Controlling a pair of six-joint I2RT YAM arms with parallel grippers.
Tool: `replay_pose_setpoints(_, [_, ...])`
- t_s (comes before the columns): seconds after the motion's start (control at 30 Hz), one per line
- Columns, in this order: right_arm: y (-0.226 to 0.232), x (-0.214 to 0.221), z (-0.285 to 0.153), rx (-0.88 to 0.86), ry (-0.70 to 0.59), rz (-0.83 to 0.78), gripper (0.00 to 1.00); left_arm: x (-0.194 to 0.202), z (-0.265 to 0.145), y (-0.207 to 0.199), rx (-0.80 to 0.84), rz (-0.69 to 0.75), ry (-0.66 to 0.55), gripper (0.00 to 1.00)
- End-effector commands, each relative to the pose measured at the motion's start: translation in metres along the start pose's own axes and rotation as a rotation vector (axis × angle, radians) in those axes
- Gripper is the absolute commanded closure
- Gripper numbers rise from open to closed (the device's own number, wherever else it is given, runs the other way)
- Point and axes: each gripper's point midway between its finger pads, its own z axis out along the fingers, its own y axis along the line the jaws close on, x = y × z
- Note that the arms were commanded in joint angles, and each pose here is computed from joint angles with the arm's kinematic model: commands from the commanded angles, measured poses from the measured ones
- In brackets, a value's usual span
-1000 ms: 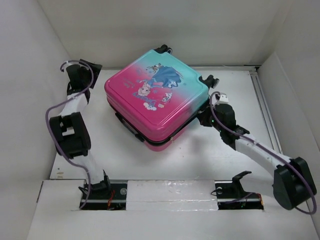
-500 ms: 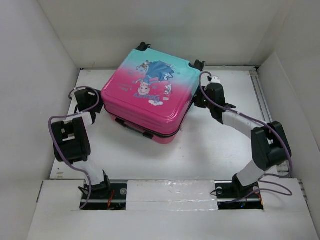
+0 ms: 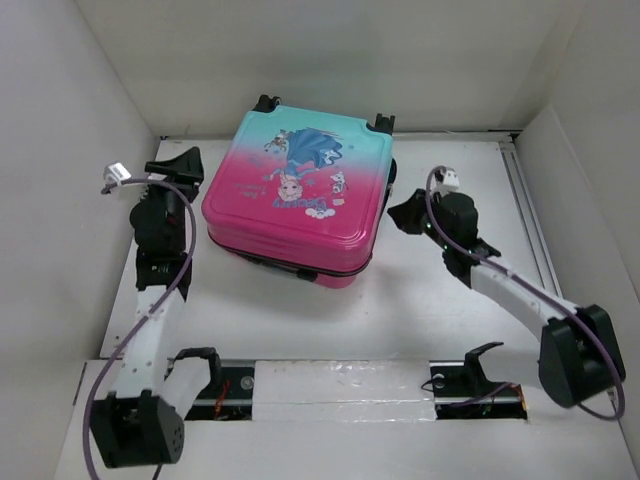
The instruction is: Pack the luggage
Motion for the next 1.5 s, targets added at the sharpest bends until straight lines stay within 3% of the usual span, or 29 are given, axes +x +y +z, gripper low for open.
replay_pose_setpoints(0.0, [0.024, 0.002, -0.027, -0.148, -0.073, 0.020, 0.76, 0.013, -0.021, -0.083, 0.243, 0.167, 0.061, 0.47])
replay_pose_setpoints(0.07, [0.030, 0.004, -0.040, -0.207, -0.117, 0.015, 0.72, 0.050, -0.038, -0.104, 0.339, 0.220, 0.167, 0.49])
replay_pose_setpoints(0.1, [0.027, 0.026, -0.048, -0.240, -0.081, 0.013, 0.70, 0.091, -0.052, -0.117, 0.391, 0.245, 0.265, 0.49])
replay_pose_setpoints(0.2, [0.032, 0.038, -0.063, -0.292, -0.080, -0.036, 0.63, 0.130, -0.064, -0.131, 0.380, 0.380, 0.308, 0.49])
replay_pose_setpoints(0.23, [0.029, 0.043, -0.064, -0.286, -0.072, -0.048, 0.63, 0.164, -0.086, -0.146, 0.435, 0.405, 0.390, 0.49])
replay_pose_setpoints(0.3, [0.024, 0.056, -0.067, -0.286, -0.041, -0.075, 0.64, 0.191, -0.120, -0.155, 0.485, 0.459, 0.471, 0.53])
replay_pose_setpoints(0.4, [0.019, 0.067, -0.065, -0.301, -0.023, -0.139, 0.64, 0.205, -0.153, -0.145, 0.504, 0.469, 0.528, 0.59])
replay_pose_setpoints(0.43, [0.023, 0.068, -0.064, -0.330, -0.021, -0.158, 0.64, 0.216, -0.163, -0.123, 0.466, 0.461, 0.568, 0.62])
replay_pose_setpoints(0.47, [0.026, 0.069, -0.063, -0.349, -0.008, -0.176, 0.63, 0.214, -0.179, -0.120, 0.477, 0.436, 0.593, 0.62])
replay_pose_setpoints(0.53, [0.021, 0.077, -0.052, -0.344, 0.030, -0.204, 0.62, 0.229, -0.196, -0.074, 0.399, 0.463, 0.673, 0.63])
replay_pose_setpoints(0.63, [0.022, 0.091, -0.039, -0.379, 0.098, -0.243, 0.60, 0.228, -0.211, -0.028, 0.279, 0.385, 0.729, 0.66])
replay_pose_setpoints(0.67, [0.021, 0.092, -0.036, -0.381, 0.094, -0.256, 0.60, 0.234, -0.216, 0.006, 0.209, 0.401, 0.741, 0.66])
replay_pose_setpoints(0.7, [0.022, 0.095, -0.034, -0.396, 0.101, -0.256, 0.60, 0.227, -0.220, 0.014, 0.173, 0.324, 0.732, 0.66])
replay_pose_setpoints(0.8, [0.024, 0.097, -0.031, -0.425, 0.077, -0.301, 0.57, 0.228, -0.227, 0.055, 0.111, 0.299, 0.722, 0.64])
replay_pose_setpoints(1.03, [0.032, 0.087, -0.033, -0.474, 0.023, -0.387, 0.53, 0.246, -0.214, 0.096, -0.031, 0.340, 0.717, 0.51])
replay_pose_setpoints(1.2, [0.040, 0.092, -0.026, -0.546, 0.053, -0.428, 0.53, 0.256, -0.200, 0.069, 0.041, 0.267, 0.674, 0.48])
replay_pose_setpoints(1.4, [0.054, 0.097, -0.028, -0.608, 0.036, -0.439, 0.53, 0.263, -0.200, 0.065, 0.088, 0.300, 0.693, 0.48])
replay_pose_setpoints(1.47, [0.056, 0.096, -0.024, -0.618, 0.035, -0.441, 0.60, 0.267, -0.201, 0.067, 0.088, 0.306, 0.708, 0.48])
